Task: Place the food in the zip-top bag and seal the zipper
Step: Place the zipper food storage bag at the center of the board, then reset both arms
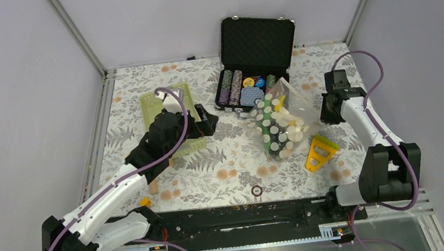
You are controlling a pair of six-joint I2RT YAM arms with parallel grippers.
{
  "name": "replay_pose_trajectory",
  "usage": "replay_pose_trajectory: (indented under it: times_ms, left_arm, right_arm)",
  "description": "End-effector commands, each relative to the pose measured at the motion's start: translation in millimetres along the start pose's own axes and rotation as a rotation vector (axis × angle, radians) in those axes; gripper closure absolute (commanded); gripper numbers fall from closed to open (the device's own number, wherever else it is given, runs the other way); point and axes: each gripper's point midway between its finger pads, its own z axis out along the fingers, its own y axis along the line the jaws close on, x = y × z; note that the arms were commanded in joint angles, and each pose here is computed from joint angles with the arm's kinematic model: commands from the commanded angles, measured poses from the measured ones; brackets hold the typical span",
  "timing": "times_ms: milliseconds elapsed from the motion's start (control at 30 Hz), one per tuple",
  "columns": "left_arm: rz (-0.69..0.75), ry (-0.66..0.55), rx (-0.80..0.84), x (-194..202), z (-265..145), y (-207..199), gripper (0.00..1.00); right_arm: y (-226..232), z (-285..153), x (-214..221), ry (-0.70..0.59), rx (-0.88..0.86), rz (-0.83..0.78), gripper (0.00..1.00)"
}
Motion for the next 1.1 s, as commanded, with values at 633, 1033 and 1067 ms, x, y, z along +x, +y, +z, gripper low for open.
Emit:
replay_pose_trajectory:
  times_ms: [633,1033,1067]
  left_arm:
    - [-0.089,-0.118,-0.222,-15.7,-76.6,52.3,0.01]
    - [-0.215,-0.188,-0.516,-16.2,-121.1,105.5,0.01]
    - [-0.215,-0.182,-0.518,-12.0,-120.7,107.5,0.01]
  right_arm:
    - [-16.1,-117.9,-56.1,-0.453,-0.143,0.192,0.00]
    - [-11.4,-152.6,-11.2,-0.605,-0.301,0.253,0.00]
    - [-9.0,-148.6,-7.0,-0.598,-0.313,0.248,0.00]
